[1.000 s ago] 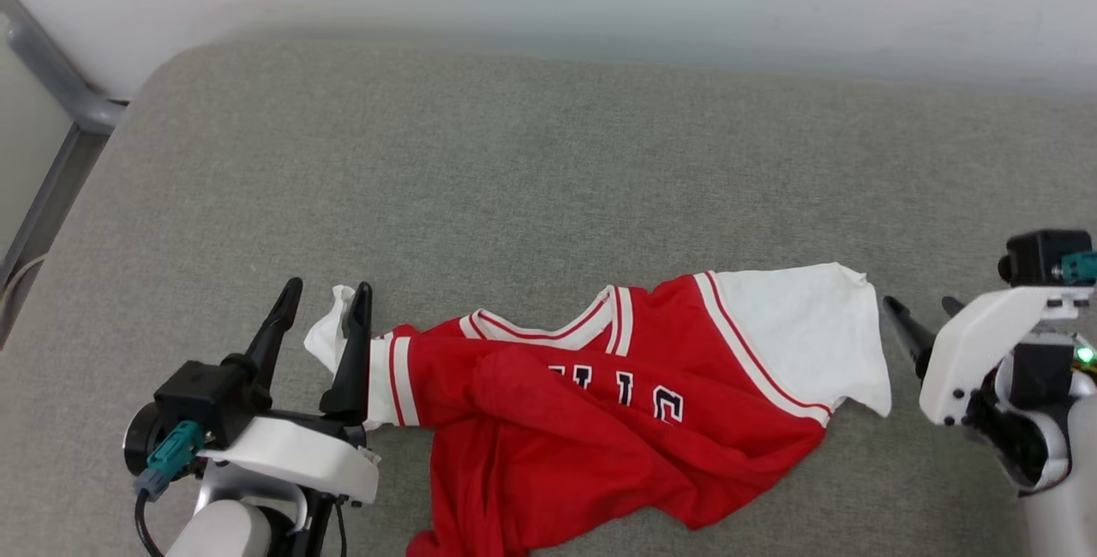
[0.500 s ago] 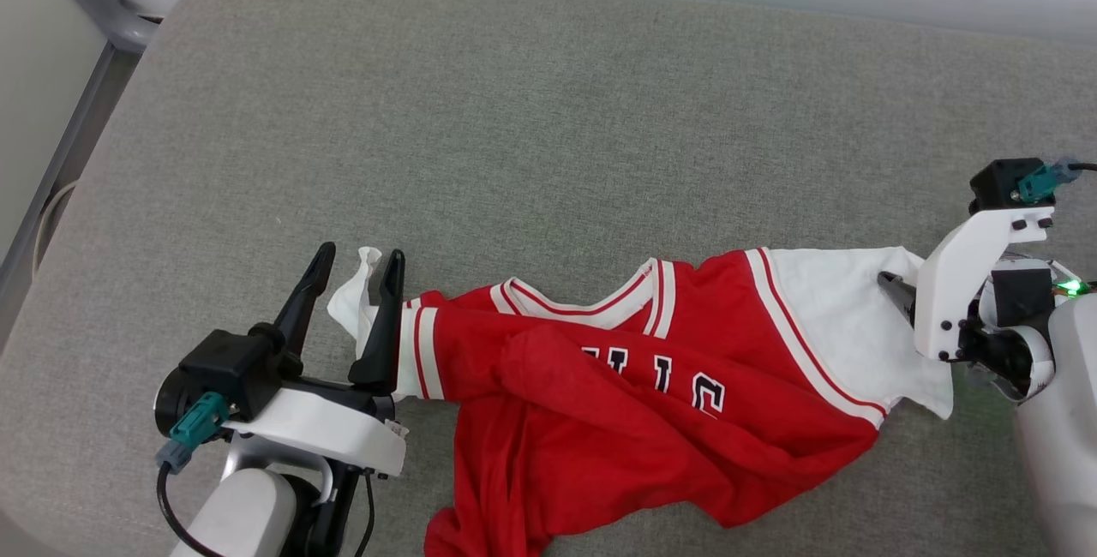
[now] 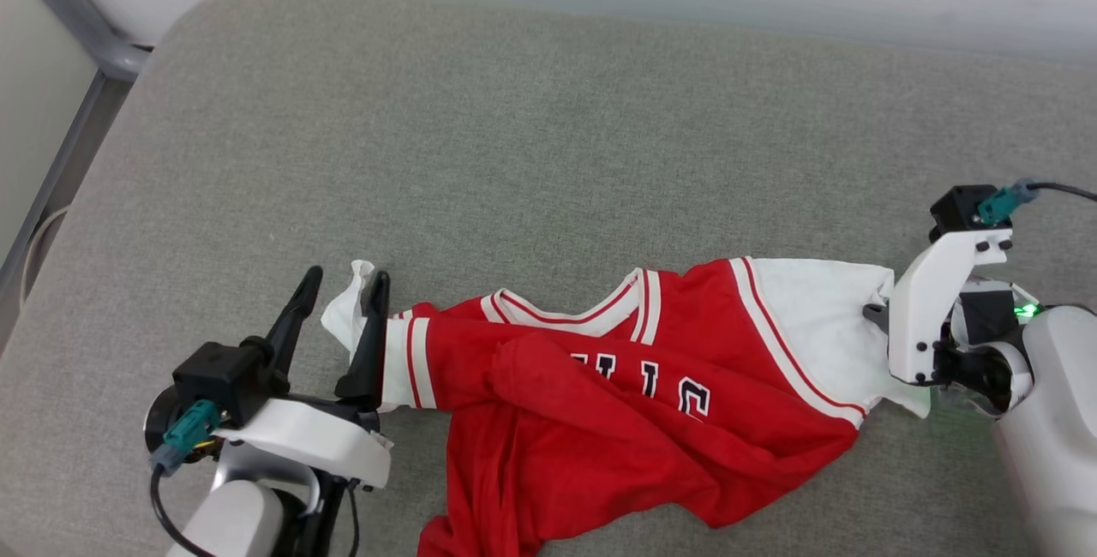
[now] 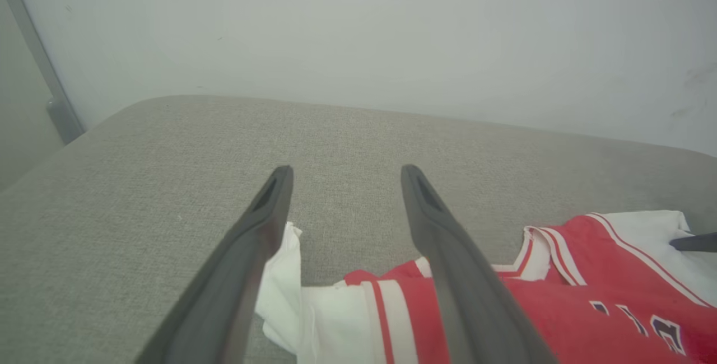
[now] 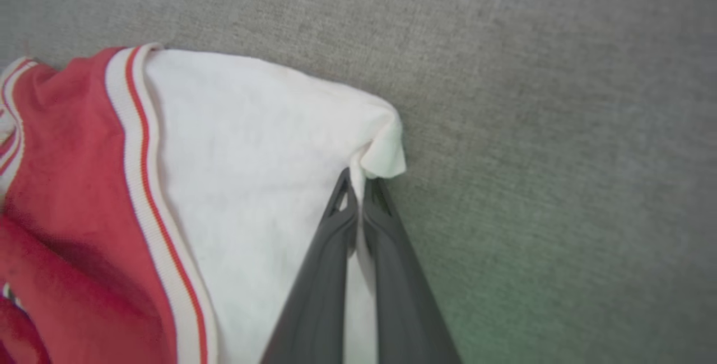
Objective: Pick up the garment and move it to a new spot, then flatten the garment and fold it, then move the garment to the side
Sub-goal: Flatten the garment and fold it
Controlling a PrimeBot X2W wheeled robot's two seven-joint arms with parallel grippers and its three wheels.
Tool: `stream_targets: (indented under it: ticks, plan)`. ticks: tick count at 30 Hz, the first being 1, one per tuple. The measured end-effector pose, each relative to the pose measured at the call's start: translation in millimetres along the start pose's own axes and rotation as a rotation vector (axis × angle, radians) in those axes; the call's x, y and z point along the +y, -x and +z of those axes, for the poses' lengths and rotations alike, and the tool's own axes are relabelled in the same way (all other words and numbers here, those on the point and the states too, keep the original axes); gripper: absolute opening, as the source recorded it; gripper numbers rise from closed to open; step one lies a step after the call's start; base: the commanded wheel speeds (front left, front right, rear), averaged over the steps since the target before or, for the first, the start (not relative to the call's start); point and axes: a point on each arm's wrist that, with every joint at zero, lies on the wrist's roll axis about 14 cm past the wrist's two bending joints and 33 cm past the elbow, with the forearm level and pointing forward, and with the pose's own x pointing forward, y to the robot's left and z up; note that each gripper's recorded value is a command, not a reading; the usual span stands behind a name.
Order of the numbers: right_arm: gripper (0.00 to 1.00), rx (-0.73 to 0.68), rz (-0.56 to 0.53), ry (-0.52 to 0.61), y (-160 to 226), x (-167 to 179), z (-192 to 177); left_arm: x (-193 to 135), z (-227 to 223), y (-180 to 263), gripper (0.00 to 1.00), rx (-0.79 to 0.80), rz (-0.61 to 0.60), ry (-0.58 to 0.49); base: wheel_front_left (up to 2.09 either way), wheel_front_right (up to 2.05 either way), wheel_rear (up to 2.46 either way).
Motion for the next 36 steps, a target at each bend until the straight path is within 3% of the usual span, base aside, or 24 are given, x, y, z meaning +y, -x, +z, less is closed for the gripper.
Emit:
stream_targets:
  ticks: [7, 13, 25, 36]
  plan:
    - [0.00, -0.289, -0.017, -0.033, 43, -14, 42, 18, 7, 2, 1.00, 0.037, 0.021, -0.021, 0.00, 0.00, 0.00]
    - [0.00, -0.389, -0.055, -0.052, 75, -25, 29, 34, 9, -8, 1.00, 0.139, 0.003, -0.060, 0.00, 0.00, 0.00]
    - [0.00, -0.438, -0.100, -0.122, 103, -33, -2, 16, -53, -29, 1.00, 0.634, -0.177, -0.054, 0.00, 0.00, 0.00]
    - [0.00, -0.406, -0.100, -0.168, 92, -36, -16, 29, -114, -30, 1.00, 0.946, -0.146, -0.083, 0.00, 0.00, 0.00]
